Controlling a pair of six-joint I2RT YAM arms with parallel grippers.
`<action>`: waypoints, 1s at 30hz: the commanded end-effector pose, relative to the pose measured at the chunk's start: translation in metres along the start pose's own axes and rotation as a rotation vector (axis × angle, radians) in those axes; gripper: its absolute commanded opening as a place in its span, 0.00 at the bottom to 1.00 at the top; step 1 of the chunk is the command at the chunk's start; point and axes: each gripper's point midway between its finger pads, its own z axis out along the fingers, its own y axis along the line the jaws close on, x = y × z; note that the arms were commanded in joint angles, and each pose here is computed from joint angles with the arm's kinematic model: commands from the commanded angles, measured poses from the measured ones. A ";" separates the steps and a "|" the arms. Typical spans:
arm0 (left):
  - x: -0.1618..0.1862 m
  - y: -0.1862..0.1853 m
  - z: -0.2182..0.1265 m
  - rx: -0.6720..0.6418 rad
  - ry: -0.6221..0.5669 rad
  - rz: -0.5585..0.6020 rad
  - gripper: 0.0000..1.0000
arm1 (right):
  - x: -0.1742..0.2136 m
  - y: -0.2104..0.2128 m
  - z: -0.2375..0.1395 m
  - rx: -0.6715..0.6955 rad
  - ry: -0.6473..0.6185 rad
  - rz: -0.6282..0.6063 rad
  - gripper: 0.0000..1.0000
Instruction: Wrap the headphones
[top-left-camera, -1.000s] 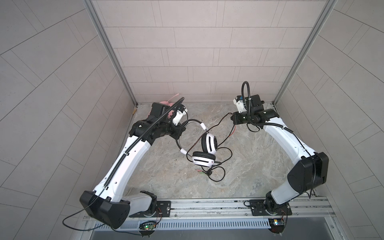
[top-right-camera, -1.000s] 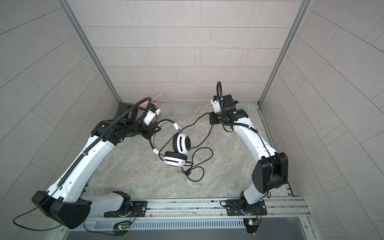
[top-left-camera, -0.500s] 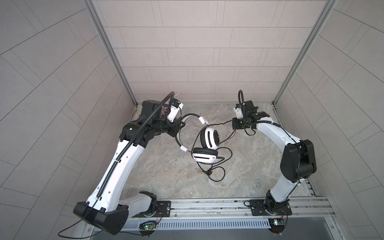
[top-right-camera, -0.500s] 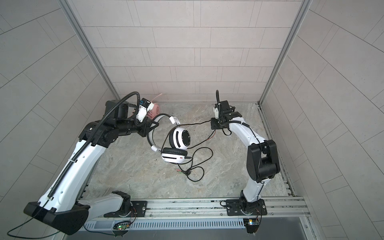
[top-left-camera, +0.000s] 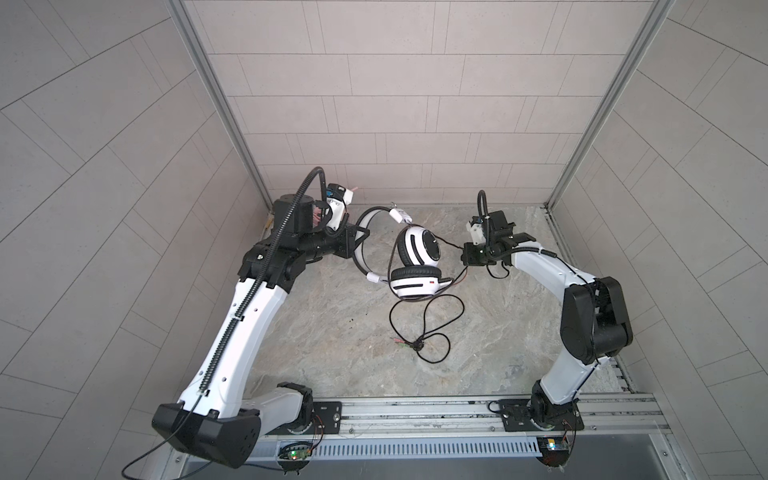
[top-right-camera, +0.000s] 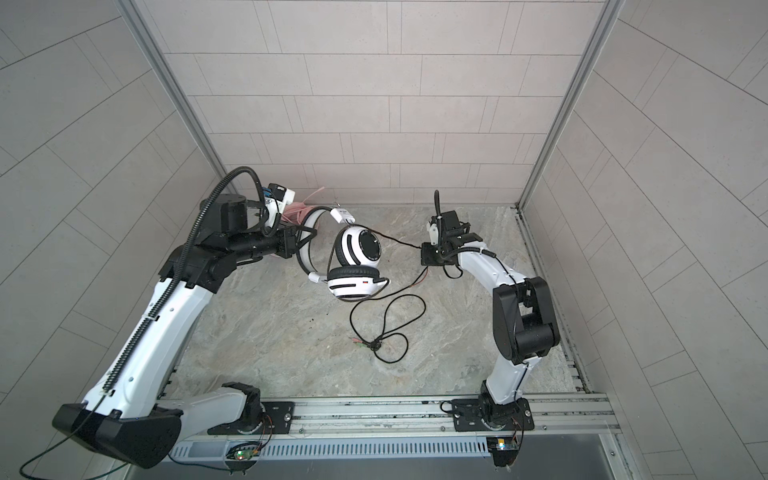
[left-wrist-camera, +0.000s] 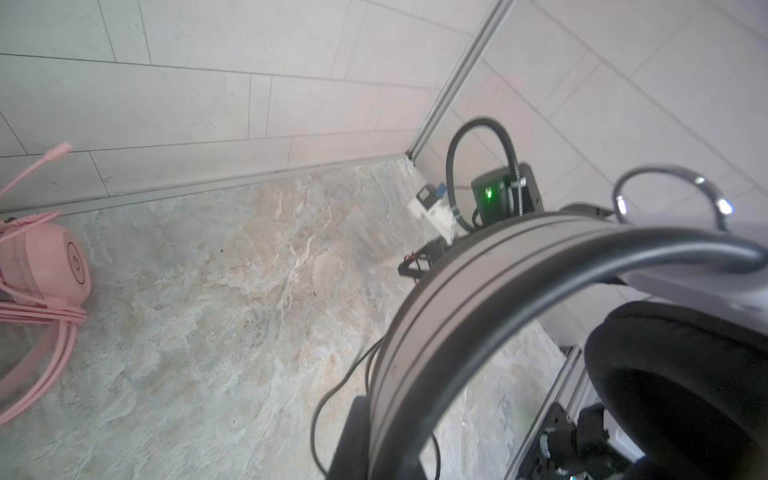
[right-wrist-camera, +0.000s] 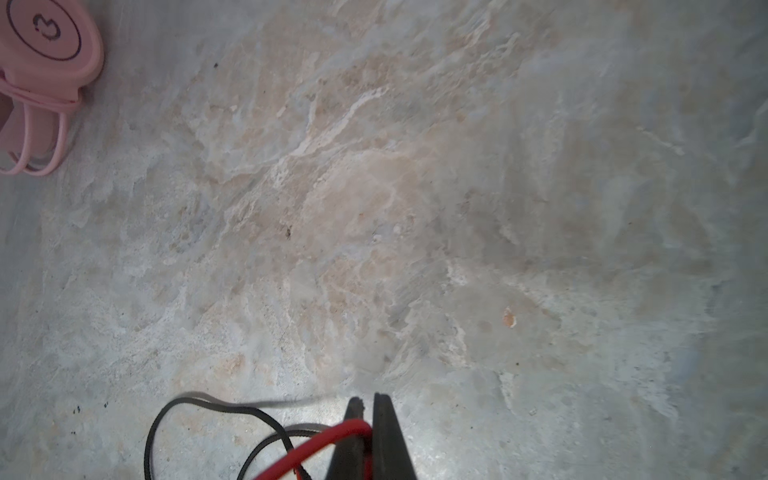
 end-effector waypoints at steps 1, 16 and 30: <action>-0.048 -0.015 -0.005 0.102 -0.188 -0.118 0.00 | -0.004 0.033 -0.011 -0.063 -0.053 -0.051 0.00; -0.068 0.094 -0.018 -0.362 -0.543 -0.445 0.00 | 0.070 0.171 -0.036 -0.292 -0.097 -0.278 0.00; -0.042 0.140 0.001 -0.641 -0.445 -0.303 0.00 | 0.071 0.222 -0.105 -0.302 -0.069 -0.608 0.00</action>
